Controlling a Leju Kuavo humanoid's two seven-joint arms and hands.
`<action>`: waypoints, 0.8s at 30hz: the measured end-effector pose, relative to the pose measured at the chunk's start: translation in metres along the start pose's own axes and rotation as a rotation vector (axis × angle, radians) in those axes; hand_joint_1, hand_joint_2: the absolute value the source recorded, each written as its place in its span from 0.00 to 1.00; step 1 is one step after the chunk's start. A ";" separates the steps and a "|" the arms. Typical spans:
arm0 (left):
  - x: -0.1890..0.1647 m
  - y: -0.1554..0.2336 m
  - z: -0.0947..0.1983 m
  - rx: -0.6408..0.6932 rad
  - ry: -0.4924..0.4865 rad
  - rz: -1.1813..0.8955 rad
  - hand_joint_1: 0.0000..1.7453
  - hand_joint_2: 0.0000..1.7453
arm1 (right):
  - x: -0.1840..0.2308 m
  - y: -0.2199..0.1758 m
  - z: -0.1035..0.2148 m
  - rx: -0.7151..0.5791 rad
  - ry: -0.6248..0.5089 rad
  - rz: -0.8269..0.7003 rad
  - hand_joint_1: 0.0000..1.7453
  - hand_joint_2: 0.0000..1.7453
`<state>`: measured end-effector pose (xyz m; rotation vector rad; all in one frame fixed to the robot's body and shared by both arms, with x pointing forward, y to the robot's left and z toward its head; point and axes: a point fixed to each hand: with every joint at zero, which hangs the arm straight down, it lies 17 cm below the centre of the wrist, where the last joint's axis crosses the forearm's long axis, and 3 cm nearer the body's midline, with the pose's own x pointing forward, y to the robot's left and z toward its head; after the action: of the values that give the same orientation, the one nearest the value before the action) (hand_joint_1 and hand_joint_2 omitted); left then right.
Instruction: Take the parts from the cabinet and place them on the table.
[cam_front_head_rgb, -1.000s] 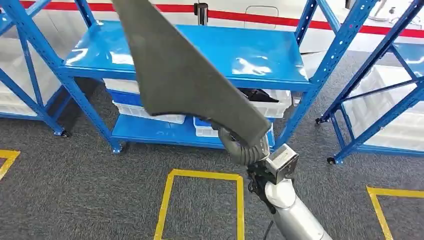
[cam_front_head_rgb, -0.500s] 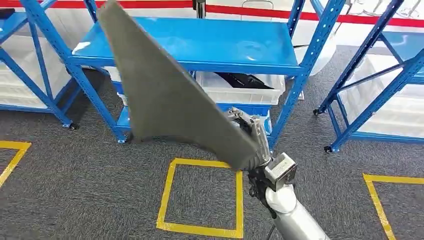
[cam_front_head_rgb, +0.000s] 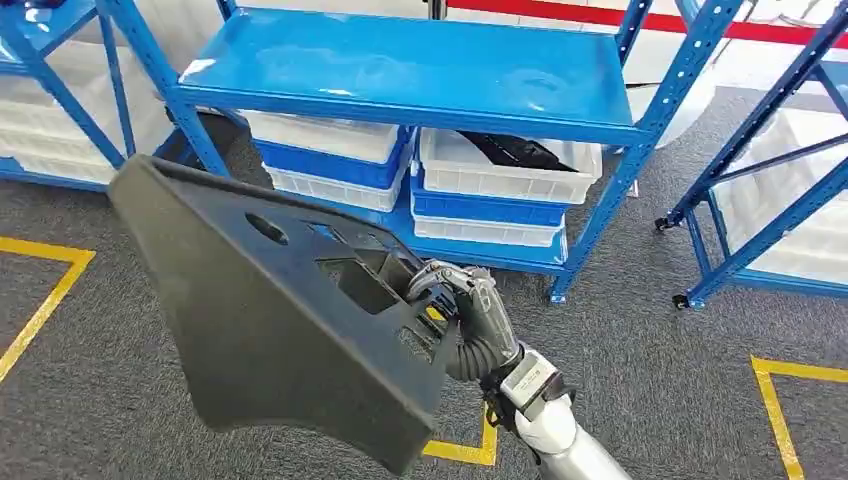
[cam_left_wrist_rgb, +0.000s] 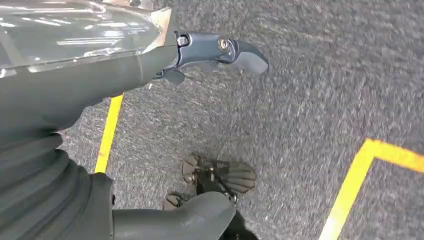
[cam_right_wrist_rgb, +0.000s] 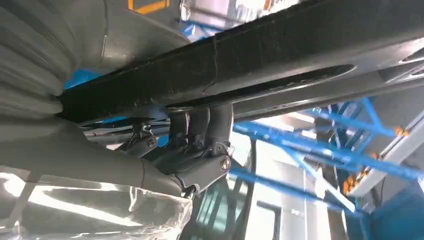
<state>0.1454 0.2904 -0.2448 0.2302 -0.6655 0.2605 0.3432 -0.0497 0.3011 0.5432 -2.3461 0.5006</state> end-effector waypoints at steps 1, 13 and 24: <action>0.001 0.000 0.000 0.002 -0.001 -0.001 0.00 1.00 | -0.001 0.002 0.003 0.003 0.000 -0.002 1.00 1.00; -0.002 0.006 0.000 0.005 -0.004 -0.001 0.00 1.00 | -0.024 0.026 0.051 0.021 0.090 -0.046 1.00 1.00; -0.001 0.009 0.000 -0.002 -0.010 0.006 0.00 1.00 | -0.020 0.045 0.077 0.069 0.086 -0.077 1.00 1.00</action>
<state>0.1422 0.2991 -0.2444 0.2280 -0.6768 0.2646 0.2945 -0.0442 0.2245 0.6291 -2.2244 0.5602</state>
